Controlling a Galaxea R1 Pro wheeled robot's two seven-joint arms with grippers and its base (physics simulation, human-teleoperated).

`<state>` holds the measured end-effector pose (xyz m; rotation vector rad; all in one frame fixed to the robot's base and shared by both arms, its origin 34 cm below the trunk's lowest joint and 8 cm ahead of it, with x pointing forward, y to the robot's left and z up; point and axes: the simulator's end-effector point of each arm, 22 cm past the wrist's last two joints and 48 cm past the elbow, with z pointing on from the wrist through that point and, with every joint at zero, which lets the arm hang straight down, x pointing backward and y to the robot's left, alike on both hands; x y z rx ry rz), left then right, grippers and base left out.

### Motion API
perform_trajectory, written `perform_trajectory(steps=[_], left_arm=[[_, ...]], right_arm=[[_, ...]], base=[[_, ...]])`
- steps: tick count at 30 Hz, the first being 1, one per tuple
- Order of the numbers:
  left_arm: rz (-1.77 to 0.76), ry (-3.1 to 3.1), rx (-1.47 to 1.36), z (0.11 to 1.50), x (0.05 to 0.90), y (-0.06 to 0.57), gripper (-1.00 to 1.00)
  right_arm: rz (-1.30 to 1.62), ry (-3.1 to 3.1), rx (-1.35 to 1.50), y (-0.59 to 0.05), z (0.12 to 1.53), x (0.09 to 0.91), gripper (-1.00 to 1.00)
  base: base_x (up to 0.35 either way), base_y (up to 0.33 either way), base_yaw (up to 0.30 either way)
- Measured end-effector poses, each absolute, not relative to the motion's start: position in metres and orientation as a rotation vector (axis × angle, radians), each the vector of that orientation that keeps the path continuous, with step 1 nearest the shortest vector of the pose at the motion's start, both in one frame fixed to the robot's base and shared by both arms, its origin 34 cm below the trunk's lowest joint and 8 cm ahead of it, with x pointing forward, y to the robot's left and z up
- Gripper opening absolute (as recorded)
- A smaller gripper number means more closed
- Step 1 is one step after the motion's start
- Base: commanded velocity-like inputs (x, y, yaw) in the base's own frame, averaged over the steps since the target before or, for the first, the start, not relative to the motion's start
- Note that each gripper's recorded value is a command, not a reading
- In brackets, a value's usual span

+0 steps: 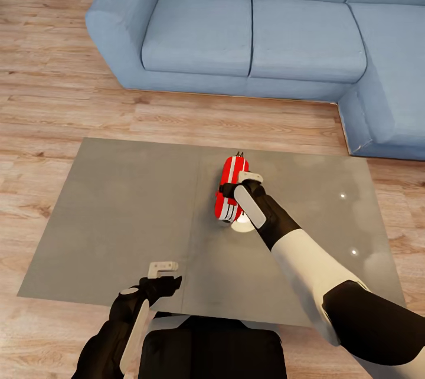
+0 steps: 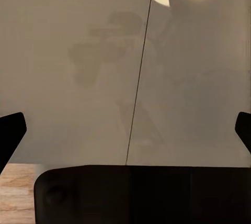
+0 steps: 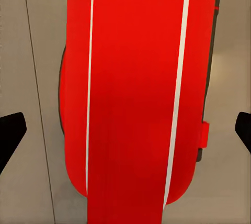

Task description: Turn on the radio receiver that's on the table in the living room.

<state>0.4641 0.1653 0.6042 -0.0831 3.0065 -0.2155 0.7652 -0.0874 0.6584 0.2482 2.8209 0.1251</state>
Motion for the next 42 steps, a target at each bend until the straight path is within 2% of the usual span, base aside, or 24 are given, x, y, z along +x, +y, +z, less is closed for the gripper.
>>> perform_trajectory(steps=[31,32,42], left_arm=[[-0.216,3.004,-0.086,0.604,0.465,0.166,1.00],[-0.215,3.004,-0.086,0.604,0.465,0.166,1.00],[-0.216,3.003,-0.085,0.605,0.465,0.165,1.00]], right_arm=[[0.117,2.851,0.282,-0.091,0.637,0.747,1.00],[0.118,2.851,0.282,-0.091,0.637,0.748,-1.00],[0.082,2.856,0.284,-0.099,0.622,0.736,-1.00]], base=[[0.000,0.000,0.000],[0.000,0.000,0.000],[0.000,0.000,0.000]])
